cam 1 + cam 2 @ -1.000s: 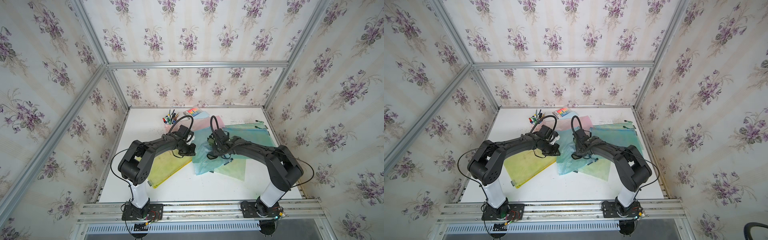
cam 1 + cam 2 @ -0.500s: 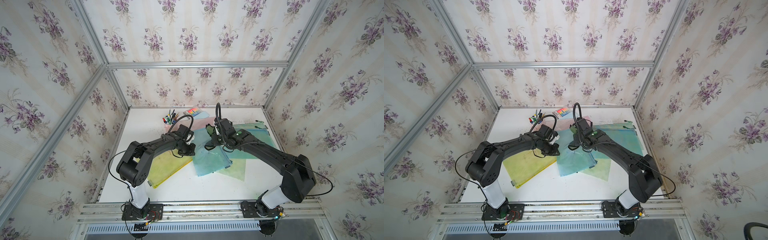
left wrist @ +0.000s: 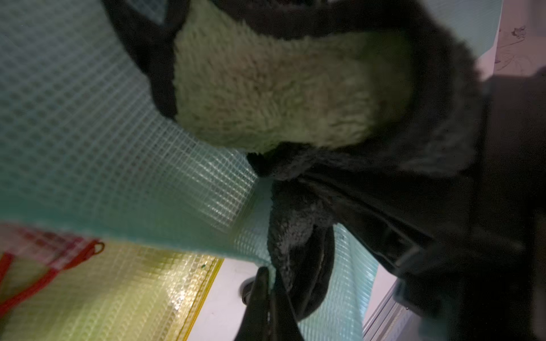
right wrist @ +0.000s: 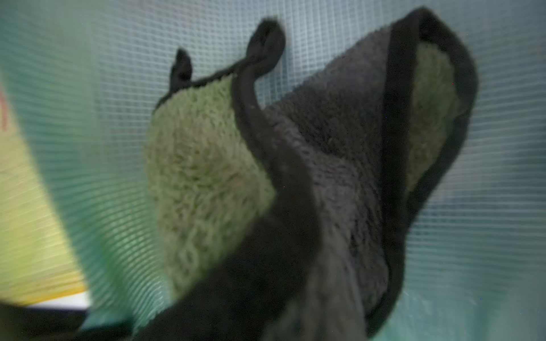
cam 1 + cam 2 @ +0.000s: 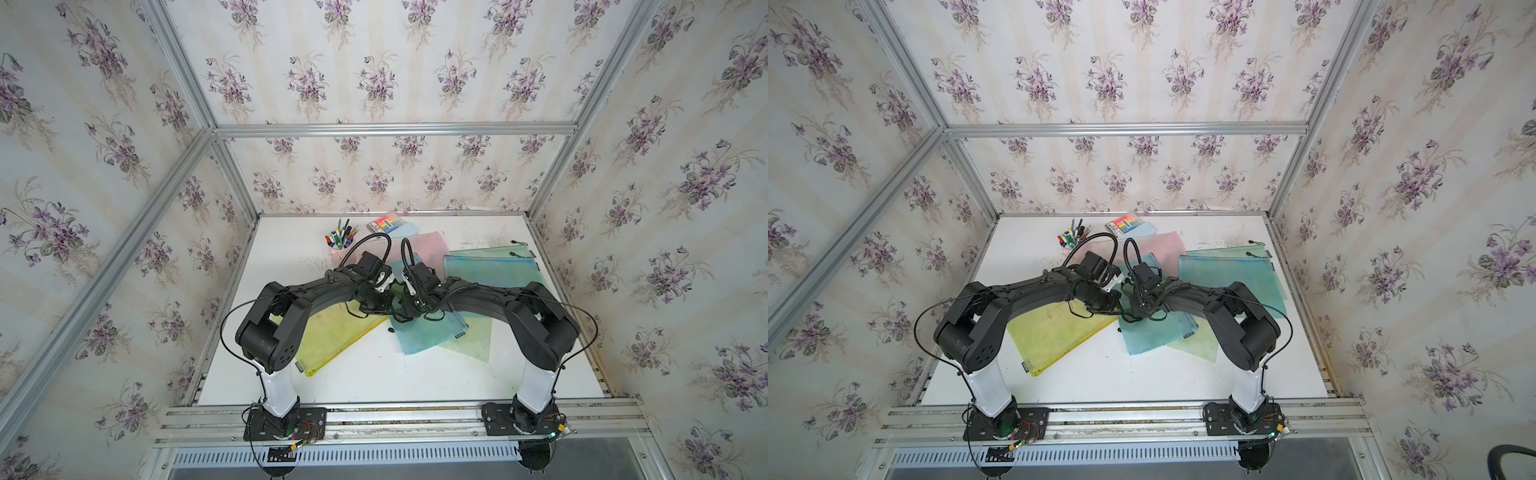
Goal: Wipe the document bag
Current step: Wipe the dirt from the document bag.
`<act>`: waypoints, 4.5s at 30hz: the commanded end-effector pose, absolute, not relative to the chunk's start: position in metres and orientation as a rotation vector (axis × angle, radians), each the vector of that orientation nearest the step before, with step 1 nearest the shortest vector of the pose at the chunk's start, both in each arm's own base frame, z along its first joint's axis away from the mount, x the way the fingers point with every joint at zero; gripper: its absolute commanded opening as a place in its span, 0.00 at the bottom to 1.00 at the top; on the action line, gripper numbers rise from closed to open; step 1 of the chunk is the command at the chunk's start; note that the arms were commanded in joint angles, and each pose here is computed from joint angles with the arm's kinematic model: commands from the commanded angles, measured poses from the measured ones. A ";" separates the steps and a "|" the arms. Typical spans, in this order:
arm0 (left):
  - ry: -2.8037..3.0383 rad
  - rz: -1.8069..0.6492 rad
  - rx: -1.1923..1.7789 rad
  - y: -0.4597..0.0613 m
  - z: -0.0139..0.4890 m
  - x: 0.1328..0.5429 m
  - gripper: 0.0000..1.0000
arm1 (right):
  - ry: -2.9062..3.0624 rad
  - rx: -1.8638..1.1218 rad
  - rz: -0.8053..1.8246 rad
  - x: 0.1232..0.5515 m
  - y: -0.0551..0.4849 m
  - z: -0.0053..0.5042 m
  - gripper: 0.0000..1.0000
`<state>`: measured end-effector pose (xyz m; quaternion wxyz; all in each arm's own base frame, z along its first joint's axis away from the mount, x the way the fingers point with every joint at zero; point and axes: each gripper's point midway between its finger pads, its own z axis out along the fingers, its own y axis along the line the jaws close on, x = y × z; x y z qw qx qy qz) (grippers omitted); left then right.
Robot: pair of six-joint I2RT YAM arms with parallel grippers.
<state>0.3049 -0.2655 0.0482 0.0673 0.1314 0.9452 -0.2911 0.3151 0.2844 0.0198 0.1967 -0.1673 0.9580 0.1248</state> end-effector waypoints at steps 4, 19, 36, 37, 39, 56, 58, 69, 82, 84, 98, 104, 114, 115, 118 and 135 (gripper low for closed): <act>2.806 -0.876 0.379 -0.265 0.054 0.310 0.00 | 2.806 -0.280 -0.028 0.301 0.222 -0.030 0.08; 2.870 -0.808 0.414 -0.251 0.041 0.305 0.00 | 2.797 -0.196 -0.163 0.296 0.174 0.015 0.08; 2.866 -0.757 0.426 -0.249 0.041 0.313 0.00 | 2.841 -0.359 -0.037 0.277 0.216 -0.013 0.08; 2.864 -0.746 0.426 -0.248 0.042 0.314 0.00 | 2.844 -0.349 -0.099 0.272 0.204 -0.013 0.07; 2.863 -0.740 0.425 -0.247 0.042 0.315 0.00 | 2.843 -0.329 -0.220 0.265 0.178 -0.010 0.07; 2.862 -0.751 0.448 -0.249 0.031 0.315 0.00 | 2.749 -0.456 0.216 0.278 0.280 0.019 0.09; 2.860 -0.748 0.448 -0.248 0.032 0.314 0.00 | 2.796 -0.441 0.102 0.273 0.262 -0.001 0.08; 2.860 -0.731 0.460 -0.245 0.032 0.312 0.00 | 2.872 -0.294 -0.250 0.246 0.156 0.007 0.08; 2.853 -0.765 0.417 -0.247 0.031 0.312 0.00 | 2.796 -0.462 0.277 0.272 0.301 0.013 0.08; 2.844 -0.769 0.408 -0.247 0.033 0.312 0.00 | 2.850 -0.451 0.205 0.259 0.282 -0.002 0.08; 2.855 -0.773 0.430 -0.244 0.033 0.309 0.00 | 2.858 -0.320 0.029 0.251 0.207 0.039 0.08; 2.856 -0.753 0.425 -0.240 0.033 0.307 0.00 | 2.780 -0.320 0.217 0.293 0.266 0.039 0.09; 2.871 -0.688 0.339 -0.218 0.035 0.289 0.00 | 2.848 -0.408 -0.073 0.257 0.203 0.013 0.09; 2.876 -0.692 0.329 -0.216 0.033 0.285 0.00 | 2.839 -0.415 -0.107 0.258 0.196 0.019 0.09; 2.896 -0.714 0.330 -0.214 0.026 0.275 0.00 | 2.790 -0.441 -0.106 0.267 0.198 0.043 0.09; 2.914 -0.668 0.371 -0.199 0.023 0.263 0.00 | 2.888 -0.595 0.061 0.207 0.253 -0.014 0.09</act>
